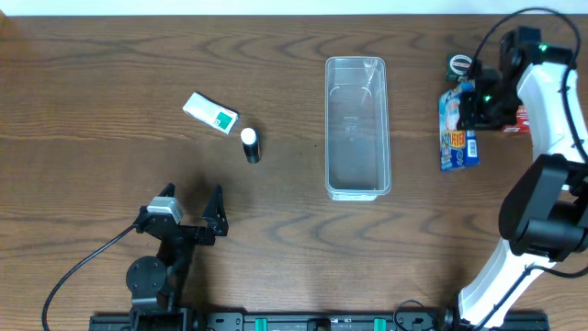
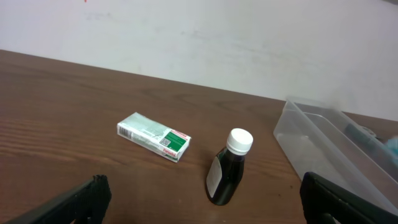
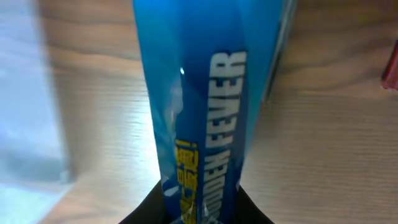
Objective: Pack container
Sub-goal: 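Lift the blue box with the right gripper toward the clear container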
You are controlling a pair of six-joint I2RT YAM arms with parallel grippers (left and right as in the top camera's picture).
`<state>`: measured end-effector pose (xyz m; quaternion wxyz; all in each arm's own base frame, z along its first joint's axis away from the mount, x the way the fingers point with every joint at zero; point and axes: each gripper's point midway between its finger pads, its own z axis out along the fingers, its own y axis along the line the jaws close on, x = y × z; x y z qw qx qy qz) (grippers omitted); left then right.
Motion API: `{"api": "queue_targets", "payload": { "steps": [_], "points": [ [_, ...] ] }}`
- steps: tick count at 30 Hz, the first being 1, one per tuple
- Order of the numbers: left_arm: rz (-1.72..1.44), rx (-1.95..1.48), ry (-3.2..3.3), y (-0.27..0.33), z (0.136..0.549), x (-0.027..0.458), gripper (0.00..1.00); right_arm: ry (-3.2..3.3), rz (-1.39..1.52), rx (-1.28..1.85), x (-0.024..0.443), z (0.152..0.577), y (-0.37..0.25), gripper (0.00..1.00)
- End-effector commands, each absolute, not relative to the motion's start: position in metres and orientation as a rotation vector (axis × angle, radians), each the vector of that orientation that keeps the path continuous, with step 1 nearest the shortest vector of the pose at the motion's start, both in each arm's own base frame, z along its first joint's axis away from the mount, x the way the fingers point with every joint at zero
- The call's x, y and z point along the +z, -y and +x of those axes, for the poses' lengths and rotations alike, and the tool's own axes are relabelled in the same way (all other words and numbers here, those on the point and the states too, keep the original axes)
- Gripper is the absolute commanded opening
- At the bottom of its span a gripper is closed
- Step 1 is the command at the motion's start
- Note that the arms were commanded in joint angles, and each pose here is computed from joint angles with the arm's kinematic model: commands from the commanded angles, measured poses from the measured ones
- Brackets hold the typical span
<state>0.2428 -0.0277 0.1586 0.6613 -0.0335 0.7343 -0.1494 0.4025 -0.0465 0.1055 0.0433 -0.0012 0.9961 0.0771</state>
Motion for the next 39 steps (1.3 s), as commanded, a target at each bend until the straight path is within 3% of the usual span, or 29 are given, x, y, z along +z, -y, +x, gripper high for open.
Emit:
{"api": "queue_targets", "payload": {
  "steps": [1, 8, 16, 24, 32, 39],
  "points": [
    [-0.082, -0.351, -1.707, 0.029, 0.242, 0.143, 0.98, -2.907, -0.013, 0.349, 0.164, 0.410, 0.024, 0.17],
    [-0.082, -0.351, -1.707, 0.029, 0.242, 0.143, 0.98, -2.804, -0.019, 0.383, 0.218, 0.406, 0.005, 0.14],
    [-0.082, -0.351, -1.707, 0.029, 0.242, 0.143, 0.98, -2.590, -0.149, 0.708, 0.279, 0.400, -0.060, 0.15],
    [-0.082, -0.351, -1.707, 0.029, 0.242, 0.143, 0.98, -2.571, -0.229, 0.748, 0.271, 0.415, -0.118, 0.15],
    [-0.082, -0.351, -1.707, 0.029, 0.242, 0.143, 0.98, -2.593, -0.136, 0.788, 0.246, 0.442, -0.132, 0.14],
    [-0.082, -0.351, -1.707, 0.029, 0.242, 0.143, 0.98, -2.585, -0.170, 1.003, 0.222, 0.457, -0.156, 0.15]
  ]
}}
